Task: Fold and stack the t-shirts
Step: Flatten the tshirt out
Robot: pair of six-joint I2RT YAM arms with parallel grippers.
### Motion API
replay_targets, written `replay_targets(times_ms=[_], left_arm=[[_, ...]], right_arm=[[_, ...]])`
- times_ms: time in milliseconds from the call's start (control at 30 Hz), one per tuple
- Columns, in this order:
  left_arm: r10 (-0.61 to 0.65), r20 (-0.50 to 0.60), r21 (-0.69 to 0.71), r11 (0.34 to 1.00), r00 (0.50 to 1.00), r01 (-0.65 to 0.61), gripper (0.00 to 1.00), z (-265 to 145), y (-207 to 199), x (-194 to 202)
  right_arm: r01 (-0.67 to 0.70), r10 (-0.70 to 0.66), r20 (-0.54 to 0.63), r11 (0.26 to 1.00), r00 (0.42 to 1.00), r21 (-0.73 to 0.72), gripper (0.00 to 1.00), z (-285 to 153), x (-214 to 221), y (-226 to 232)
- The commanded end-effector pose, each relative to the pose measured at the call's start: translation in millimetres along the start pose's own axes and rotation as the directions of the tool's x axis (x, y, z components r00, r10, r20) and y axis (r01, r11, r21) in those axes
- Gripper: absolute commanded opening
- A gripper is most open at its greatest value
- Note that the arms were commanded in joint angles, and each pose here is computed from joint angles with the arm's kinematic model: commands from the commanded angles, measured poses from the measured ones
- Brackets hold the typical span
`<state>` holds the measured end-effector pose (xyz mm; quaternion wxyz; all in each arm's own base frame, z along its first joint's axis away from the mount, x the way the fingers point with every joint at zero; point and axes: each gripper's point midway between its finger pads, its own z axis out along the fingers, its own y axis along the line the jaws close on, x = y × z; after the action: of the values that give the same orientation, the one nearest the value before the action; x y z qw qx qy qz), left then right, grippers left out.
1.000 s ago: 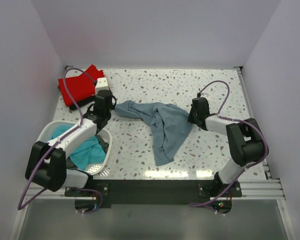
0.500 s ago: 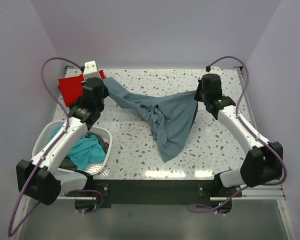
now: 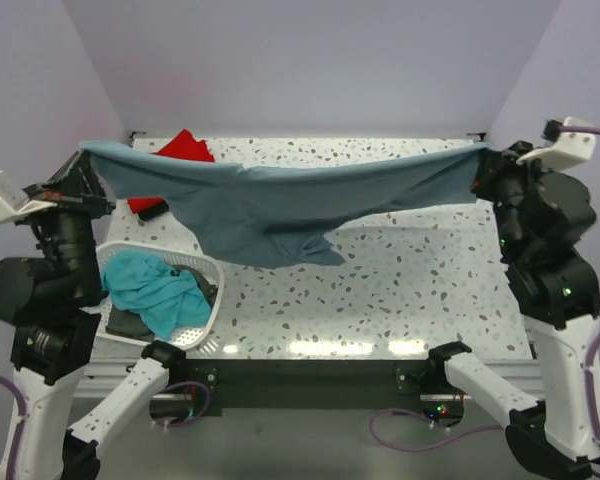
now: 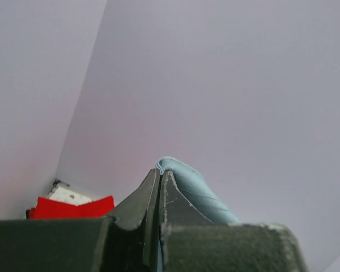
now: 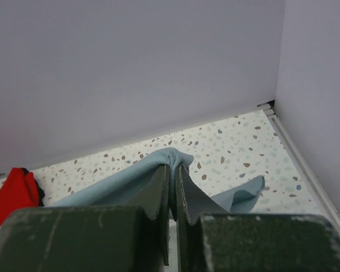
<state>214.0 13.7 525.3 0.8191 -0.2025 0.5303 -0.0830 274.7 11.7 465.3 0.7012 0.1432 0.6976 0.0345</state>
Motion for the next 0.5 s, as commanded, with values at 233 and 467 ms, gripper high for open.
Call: replay_targets(times_ms=[233,467], left_arm=[[0.080,-0.104,0.194,0.979,0.991,-0.058,0.00,6.4,-37.0,28.5],[0.095,-0.270,0.185,0.982,0.958,-0.046,0.00,29.2,-41.3,122.1]], right_arm=[[0.049,-0.050,0.005,0.998,0.999,0.041,0.00,-15.5,-1.6,-17.0],[0.110,-0.099,-0.103,0.989,0.990,0.103,0.00,29.2,61.4,-20.3]])
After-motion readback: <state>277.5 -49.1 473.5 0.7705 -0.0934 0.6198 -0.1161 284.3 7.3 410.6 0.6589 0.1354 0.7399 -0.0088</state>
